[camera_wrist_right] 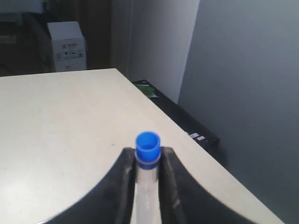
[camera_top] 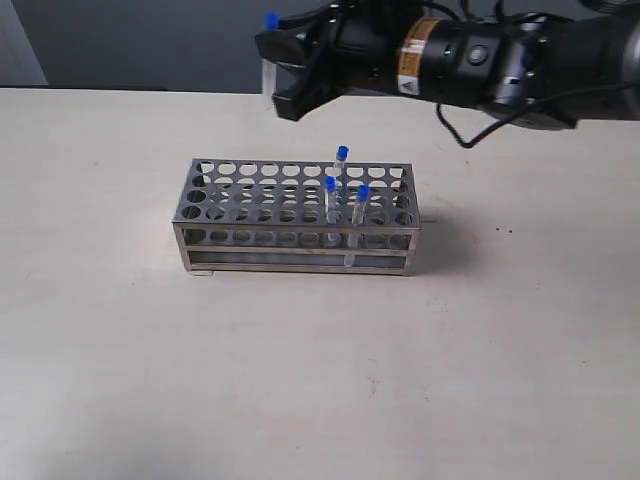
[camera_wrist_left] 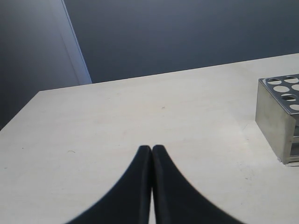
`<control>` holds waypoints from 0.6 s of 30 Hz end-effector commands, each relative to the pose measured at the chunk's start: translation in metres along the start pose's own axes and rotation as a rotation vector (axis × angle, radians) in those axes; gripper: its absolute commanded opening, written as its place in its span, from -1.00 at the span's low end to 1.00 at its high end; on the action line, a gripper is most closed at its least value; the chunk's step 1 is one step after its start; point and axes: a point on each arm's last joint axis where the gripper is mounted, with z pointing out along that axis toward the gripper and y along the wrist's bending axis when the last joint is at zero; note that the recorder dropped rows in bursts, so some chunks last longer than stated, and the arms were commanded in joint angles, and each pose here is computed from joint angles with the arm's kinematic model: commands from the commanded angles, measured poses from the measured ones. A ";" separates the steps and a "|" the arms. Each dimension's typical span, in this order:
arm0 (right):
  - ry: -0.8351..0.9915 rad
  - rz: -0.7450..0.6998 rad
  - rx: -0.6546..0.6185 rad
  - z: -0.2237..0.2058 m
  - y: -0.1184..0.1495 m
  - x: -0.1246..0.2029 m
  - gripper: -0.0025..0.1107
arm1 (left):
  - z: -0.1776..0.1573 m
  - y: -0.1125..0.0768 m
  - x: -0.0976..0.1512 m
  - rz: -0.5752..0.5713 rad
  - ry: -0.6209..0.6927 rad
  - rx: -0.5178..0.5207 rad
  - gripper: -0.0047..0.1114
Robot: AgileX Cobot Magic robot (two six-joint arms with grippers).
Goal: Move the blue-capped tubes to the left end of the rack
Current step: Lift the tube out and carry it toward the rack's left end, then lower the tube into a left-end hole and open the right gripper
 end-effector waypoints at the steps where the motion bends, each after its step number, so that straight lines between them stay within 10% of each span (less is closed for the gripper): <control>1: 0.026 0.003 -0.034 0.036 0.012 0.007 -0.96 | 0.000 0.000 -0.002 -0.005 -0.012 0.008 -0.91; 18: 0.139 0.070 -0.044 0.109 0.031 0.052 -0.96 | 0.000 0.000 -0.002 -0.005 -0.012 0.008 -0.91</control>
